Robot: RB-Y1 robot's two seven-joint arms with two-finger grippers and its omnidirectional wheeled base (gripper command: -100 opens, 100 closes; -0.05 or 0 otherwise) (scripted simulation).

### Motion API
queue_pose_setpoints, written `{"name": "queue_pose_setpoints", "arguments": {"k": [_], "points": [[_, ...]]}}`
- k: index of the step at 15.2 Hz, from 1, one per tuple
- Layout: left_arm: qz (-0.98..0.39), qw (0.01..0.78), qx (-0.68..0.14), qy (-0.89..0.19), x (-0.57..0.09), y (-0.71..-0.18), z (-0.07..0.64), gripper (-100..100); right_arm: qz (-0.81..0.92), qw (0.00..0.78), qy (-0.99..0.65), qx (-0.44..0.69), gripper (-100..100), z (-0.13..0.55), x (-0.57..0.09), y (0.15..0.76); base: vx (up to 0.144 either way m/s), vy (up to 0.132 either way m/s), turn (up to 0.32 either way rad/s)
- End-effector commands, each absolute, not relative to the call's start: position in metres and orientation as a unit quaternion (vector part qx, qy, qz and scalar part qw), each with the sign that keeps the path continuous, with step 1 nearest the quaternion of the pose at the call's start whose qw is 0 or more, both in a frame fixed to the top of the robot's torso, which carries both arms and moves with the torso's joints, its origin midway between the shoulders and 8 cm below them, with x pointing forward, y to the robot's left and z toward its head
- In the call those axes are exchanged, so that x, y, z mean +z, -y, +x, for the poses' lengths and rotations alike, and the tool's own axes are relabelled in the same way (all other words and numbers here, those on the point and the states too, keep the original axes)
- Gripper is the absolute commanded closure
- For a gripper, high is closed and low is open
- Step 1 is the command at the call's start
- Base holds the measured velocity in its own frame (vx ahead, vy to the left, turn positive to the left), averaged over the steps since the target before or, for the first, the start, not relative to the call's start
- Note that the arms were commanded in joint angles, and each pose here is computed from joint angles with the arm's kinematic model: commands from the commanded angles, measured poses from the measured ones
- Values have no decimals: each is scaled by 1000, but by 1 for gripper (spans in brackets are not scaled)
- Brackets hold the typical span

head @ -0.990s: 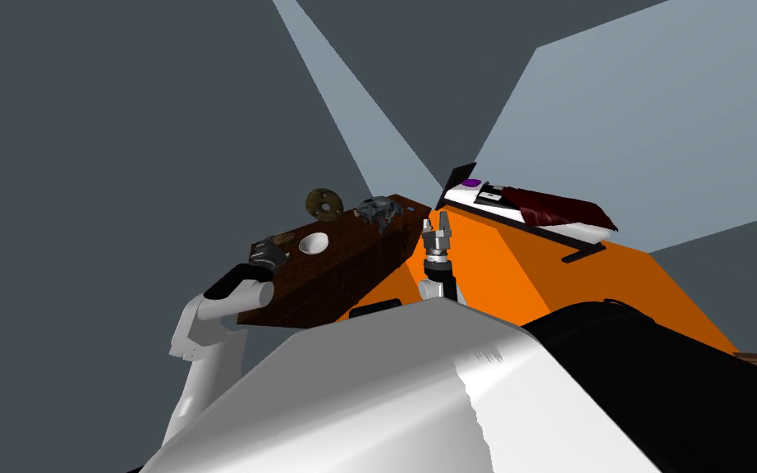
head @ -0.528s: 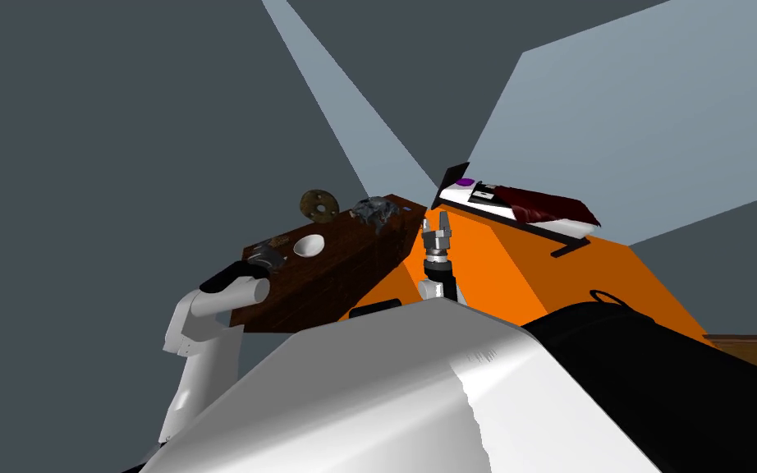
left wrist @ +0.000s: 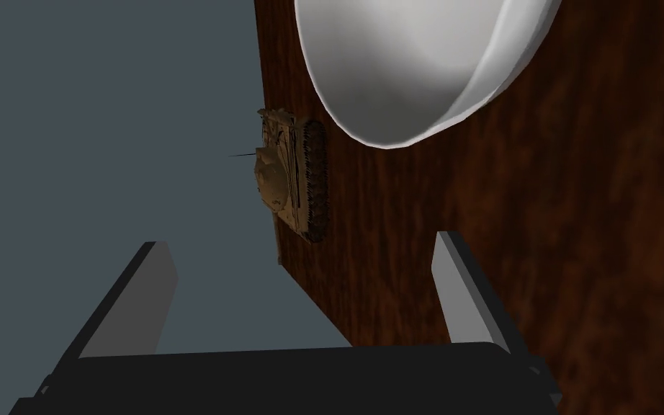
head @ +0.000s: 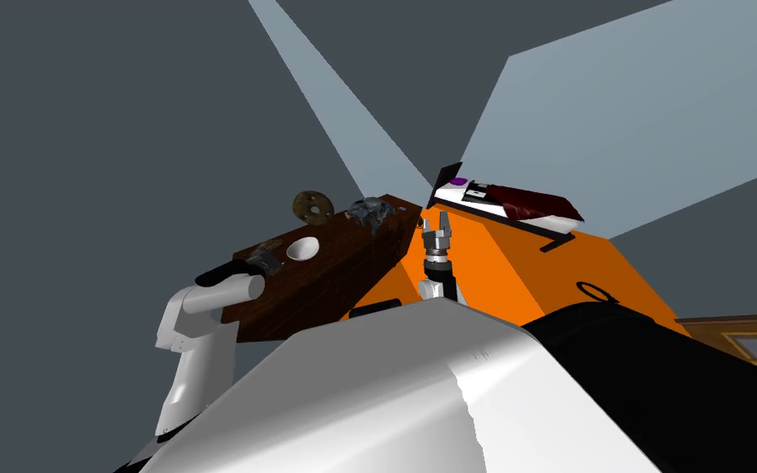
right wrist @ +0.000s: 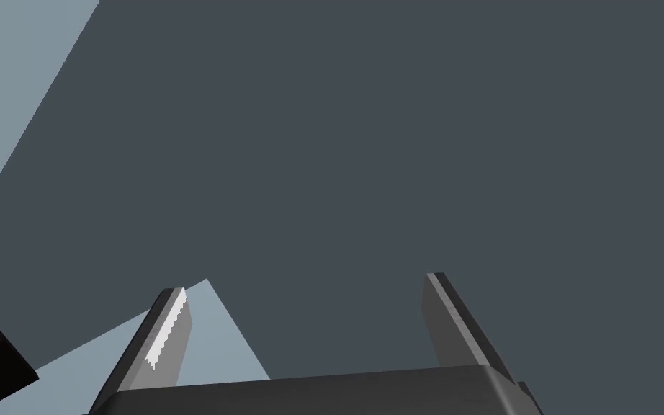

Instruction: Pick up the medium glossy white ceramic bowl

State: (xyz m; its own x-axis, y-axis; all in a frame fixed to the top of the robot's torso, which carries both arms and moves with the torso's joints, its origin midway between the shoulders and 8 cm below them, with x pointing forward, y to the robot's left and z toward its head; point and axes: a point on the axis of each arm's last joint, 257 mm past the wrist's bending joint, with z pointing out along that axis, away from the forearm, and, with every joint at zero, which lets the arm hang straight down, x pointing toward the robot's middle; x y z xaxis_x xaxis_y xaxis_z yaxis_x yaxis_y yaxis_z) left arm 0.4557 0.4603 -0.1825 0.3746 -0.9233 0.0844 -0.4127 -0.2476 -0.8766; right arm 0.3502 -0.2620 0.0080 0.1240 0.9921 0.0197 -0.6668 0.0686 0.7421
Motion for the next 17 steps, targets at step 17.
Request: {"name": "queue_pose_setpoints", "arguments": {"k": [17], "points": [[-831,305,-203,-419,-231,-505,414,-100,310,682,-262,608,0,350,8,262,22,-21,-76]]}}
